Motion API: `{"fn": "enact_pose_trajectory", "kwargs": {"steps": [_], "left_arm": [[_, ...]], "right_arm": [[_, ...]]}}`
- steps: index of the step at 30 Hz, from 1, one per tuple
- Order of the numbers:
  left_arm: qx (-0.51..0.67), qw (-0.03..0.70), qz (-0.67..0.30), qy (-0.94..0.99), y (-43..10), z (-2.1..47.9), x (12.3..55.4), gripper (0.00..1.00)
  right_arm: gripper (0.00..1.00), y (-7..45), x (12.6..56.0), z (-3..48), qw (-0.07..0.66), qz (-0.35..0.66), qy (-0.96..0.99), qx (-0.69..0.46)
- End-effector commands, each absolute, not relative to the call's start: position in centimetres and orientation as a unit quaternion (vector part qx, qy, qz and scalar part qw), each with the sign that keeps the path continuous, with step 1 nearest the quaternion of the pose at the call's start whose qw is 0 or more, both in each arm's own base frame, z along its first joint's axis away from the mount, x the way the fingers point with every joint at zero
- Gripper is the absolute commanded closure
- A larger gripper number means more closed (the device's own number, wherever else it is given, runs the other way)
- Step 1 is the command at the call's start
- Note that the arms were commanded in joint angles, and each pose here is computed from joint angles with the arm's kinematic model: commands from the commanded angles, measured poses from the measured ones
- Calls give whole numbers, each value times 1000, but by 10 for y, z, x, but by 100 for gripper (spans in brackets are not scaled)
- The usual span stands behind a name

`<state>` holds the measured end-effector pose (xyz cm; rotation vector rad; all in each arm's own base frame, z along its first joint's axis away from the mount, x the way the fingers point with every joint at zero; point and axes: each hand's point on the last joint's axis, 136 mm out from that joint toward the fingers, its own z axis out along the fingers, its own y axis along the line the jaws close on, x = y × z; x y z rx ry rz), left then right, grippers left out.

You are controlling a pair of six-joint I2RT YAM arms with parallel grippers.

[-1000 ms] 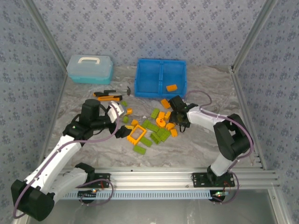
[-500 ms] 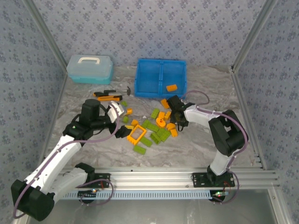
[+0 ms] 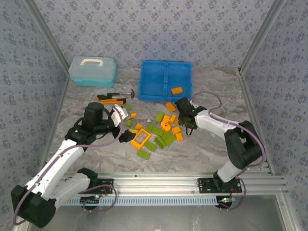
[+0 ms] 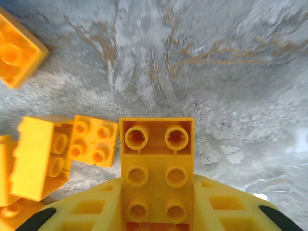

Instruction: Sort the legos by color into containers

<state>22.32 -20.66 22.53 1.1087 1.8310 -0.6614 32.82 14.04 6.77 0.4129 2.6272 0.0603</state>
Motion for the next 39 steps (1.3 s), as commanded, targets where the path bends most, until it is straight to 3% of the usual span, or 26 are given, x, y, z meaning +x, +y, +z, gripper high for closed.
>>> {"fn": "enact_pose_trajectory", "kwargs": {"steps": [1,10,14,25,35,39], "left_arm": [[449,449,-270,723,-210,238,221,1],[446,458,-266,722,-210,239,224,1],[443,460,-261,724,-207,239,224,1],[440,474,-253,719,-204,245,223,1],[440,473,-253,721,-204,245,224,1],[439,472,-249,723,-203,243,225,1]], "right_arm": [[66,125,329,104,286,13,945,160],[66,164,385,235,453,61,886,72],[66,180,427,260,474,60,877,48],[67,176,541,193,389,56,917,69],[62,175,582,135,333,71,936,88],[52,178,591,138,336,72,935,83]]}}
